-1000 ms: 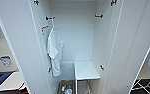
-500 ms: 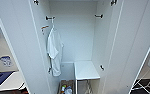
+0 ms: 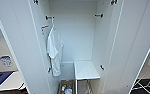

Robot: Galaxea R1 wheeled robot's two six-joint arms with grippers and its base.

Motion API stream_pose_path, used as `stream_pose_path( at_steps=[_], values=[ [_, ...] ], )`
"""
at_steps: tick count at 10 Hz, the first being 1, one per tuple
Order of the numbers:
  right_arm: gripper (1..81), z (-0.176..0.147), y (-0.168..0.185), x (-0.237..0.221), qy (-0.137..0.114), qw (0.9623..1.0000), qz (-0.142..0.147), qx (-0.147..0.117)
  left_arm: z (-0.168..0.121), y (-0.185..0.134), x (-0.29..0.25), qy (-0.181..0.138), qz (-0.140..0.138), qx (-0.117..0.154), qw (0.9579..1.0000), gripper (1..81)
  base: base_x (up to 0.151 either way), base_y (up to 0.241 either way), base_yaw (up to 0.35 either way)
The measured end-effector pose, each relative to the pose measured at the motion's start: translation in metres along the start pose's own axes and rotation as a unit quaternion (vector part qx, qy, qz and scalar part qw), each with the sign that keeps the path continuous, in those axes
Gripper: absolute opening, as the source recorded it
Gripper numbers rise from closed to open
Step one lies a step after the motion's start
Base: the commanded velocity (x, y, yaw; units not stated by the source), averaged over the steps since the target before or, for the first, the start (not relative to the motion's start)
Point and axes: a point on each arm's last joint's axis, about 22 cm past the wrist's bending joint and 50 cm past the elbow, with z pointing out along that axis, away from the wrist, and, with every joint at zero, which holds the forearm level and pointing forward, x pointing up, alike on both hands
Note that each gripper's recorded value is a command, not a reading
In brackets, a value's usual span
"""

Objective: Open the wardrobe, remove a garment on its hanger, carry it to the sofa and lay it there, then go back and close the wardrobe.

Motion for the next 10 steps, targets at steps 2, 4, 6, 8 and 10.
stream_pose_path(
  at_steps=[2,4,6,8,10],
  values=[
    [81.1,-0.006,0.018,0.037,0.011,0.9971,0.073,-0.019,-0.001,-0.010,0.043,0.030,-0.075,0.015,0.9966,81.1,0.000,0.000,0.000],
    [81.1,-0.014,0.007,0.093,0.028,0.9874,0.155,-0.004,0.000,0.006,0.119,0.082,-0.148,0.000,0.9856,81.1,0.000,0.000,0.000],
    [81.1,-0.021,-0.005,0.133,0.037,0.9801,0.194,0.015,0.001,0.019,0.145,0.092,-0.173,-0.012,0.9806,81.1,0.000,0.000,0.000],
    [81.1,-0.024,-0.038,0.154,0.028,0.9749,0.214,0.052,0.012,0.062,0.132,0.060,-0.193,-0.045,0.9783,81.1,0.000,0.000,0.000],
    [81.1,-0.026,-0.100,0.172,0.013,0.9677,0.227,0.109,0.017,0.117,0.155,0.058,-0.206,-0.089,0.9727,81.1,0.000,0.000,0.000]
  ],
)
